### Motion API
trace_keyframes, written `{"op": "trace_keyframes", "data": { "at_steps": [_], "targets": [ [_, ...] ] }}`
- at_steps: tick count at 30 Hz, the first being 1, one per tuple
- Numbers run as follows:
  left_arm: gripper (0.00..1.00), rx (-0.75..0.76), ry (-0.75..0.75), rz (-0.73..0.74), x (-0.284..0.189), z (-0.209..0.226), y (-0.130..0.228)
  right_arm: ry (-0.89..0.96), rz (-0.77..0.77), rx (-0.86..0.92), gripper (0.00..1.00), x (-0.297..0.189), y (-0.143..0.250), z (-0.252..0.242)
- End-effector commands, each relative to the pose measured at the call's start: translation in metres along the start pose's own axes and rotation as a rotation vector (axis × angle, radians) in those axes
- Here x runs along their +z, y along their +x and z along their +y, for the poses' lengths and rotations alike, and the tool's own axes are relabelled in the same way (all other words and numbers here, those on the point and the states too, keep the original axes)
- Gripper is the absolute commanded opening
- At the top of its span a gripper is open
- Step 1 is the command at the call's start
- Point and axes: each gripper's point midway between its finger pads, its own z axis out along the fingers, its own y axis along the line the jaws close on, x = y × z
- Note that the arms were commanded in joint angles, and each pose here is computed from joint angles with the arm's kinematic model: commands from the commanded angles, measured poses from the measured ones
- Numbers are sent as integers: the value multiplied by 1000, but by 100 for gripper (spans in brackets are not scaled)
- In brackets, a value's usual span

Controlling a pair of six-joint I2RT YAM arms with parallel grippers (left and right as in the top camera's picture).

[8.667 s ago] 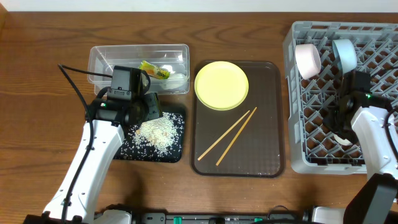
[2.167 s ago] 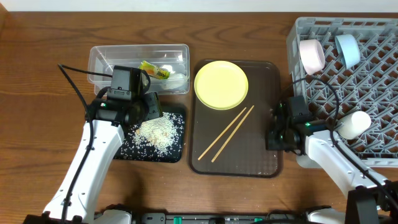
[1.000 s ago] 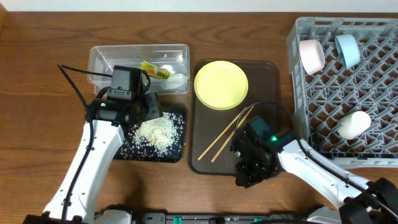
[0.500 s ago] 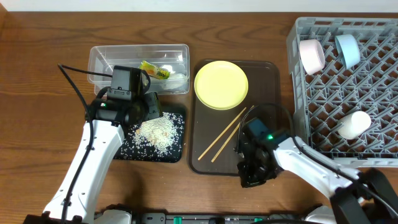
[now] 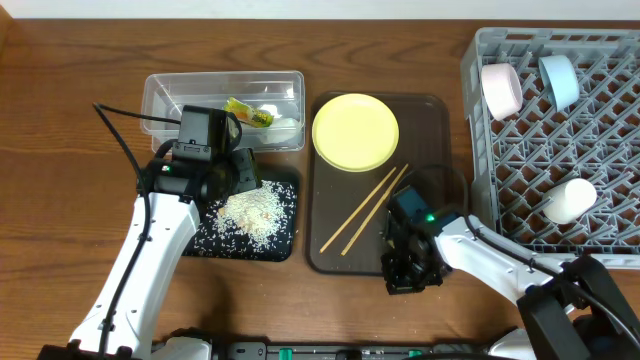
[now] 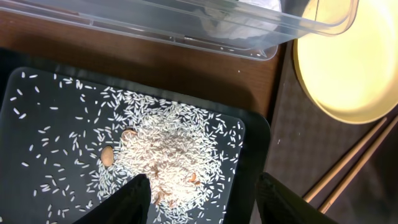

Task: Sort waste into correct bins and load items into the dishwasher rack
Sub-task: 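Reach the right gripper to the chopsticks on the brown tray, then grasp one wooden chopstick with the right gripper and lift it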

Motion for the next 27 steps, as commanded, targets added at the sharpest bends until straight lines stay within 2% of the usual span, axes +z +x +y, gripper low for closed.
{"op": "trace_keyframes", "data": {
  "at_steps": [1, 10, 14, 20, 23, 25, 26, 27],
  "targets": [
    [57, 17, -8, -20, -5, 2, -4, 53, -69, 65, 1, -3, -17, -14],
    [57, 17, -8, -19, -5, 2, -3, 26, -92, 40, 1, -10, -26, -8],
    [57, 17, -8, -20, -5, 2, -4, -85, -58, -85, 3, -15, -21, 14],
    [57, 17, -8, -20, -5, 2, -4, -95, -102, -205, 8, -51, -27, 33],
    [57, 17, -8, -20, -5, 2, -4, -85, -206, -258, 14, -79, -48, 46],
    [57, 17, -8, -20, -5, 2, -4, -43, -334, -282, 17, -102, -76, 51],
    [57, 17, -8, -20, -5, 2, -4, -16, -410, -291, 27, -114, -93, 52],
    [57, 17, -8, -20, -5, 2, -4, 10, -481, -298, 32, -125, -108, 53]
  ]
}}
